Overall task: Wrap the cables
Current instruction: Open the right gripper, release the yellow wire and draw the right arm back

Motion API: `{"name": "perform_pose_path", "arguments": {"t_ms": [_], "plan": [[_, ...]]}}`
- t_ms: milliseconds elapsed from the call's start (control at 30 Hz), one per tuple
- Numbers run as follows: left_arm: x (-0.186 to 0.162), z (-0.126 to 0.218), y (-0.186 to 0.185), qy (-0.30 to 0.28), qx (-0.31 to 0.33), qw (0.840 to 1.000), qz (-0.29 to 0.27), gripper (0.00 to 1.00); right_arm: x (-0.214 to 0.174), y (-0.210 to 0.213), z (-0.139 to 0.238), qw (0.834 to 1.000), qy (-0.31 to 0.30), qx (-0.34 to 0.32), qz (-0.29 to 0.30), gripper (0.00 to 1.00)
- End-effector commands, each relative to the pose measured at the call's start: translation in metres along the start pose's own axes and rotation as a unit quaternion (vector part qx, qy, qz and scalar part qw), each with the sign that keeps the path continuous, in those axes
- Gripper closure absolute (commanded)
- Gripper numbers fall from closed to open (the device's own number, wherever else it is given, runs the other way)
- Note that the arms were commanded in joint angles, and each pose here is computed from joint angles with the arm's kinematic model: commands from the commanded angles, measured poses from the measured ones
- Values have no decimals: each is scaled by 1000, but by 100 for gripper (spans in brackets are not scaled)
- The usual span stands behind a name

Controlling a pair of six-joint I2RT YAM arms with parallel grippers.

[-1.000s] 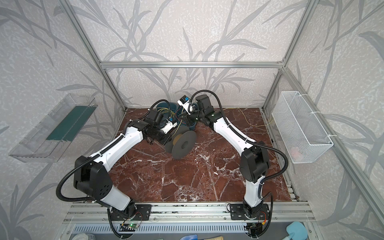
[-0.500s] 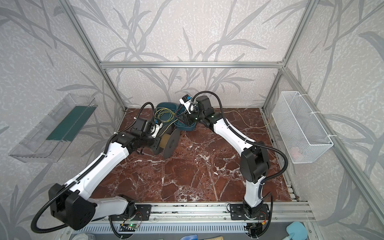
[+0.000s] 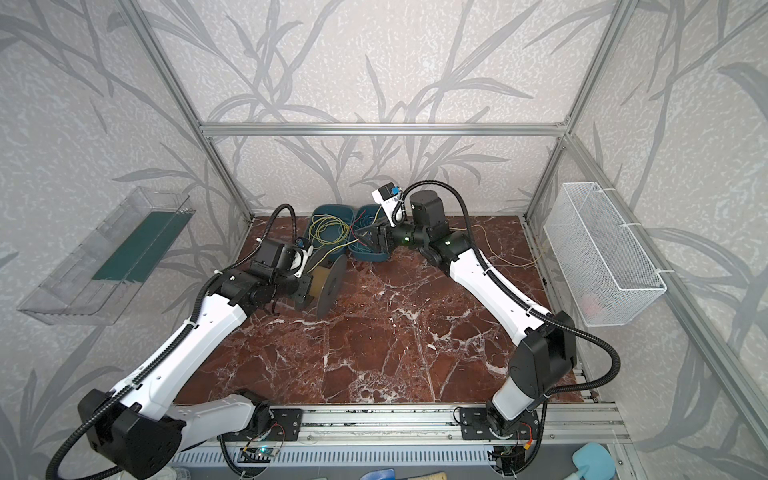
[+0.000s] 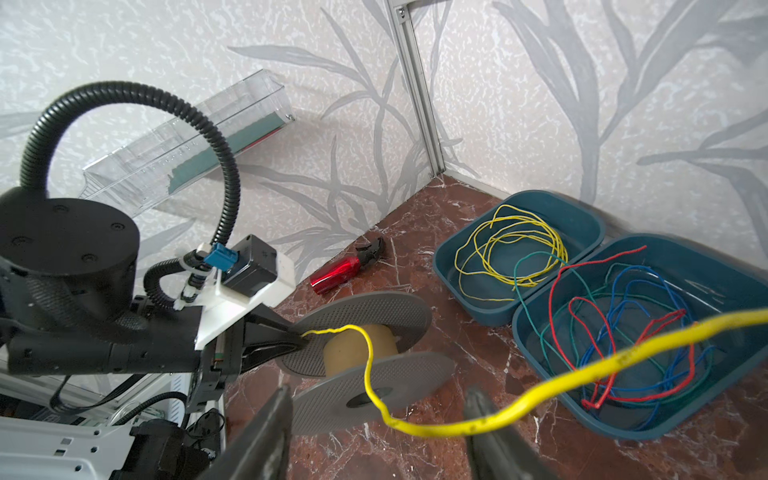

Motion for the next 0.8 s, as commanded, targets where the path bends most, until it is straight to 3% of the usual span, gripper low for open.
{"name": "perform_pose_path", "arguments": {"t_ms": [0,167,367,467,767], "plan": [[18,22,8,-54,15,998,24,100,10,17,16,1000,-15,19,-2,35],[18,25,11,-57,25,998,32,100,2,13,19,999,11,-4,-40,28],[23,34,17,-72,41,995,48,100,-38,-52,6,981,52,-158,-99,24],[24,39,19,-77,45,995,50,100,-45,-70,7,974,58,-178,-125,20],[19,45,26,-78,66,993,54,100,-23,-51,39,979,35,-188,-75,18]]}}
Point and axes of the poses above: each gripper's point midway between its finger pads, its own z axis back along the fingers, its own y axis along the line the jaws close on, x = y × z, the point moved 4 cm from there along z, back along the fingers, and after that the axes turned 1 degree about -z, right-handed, at the moved point
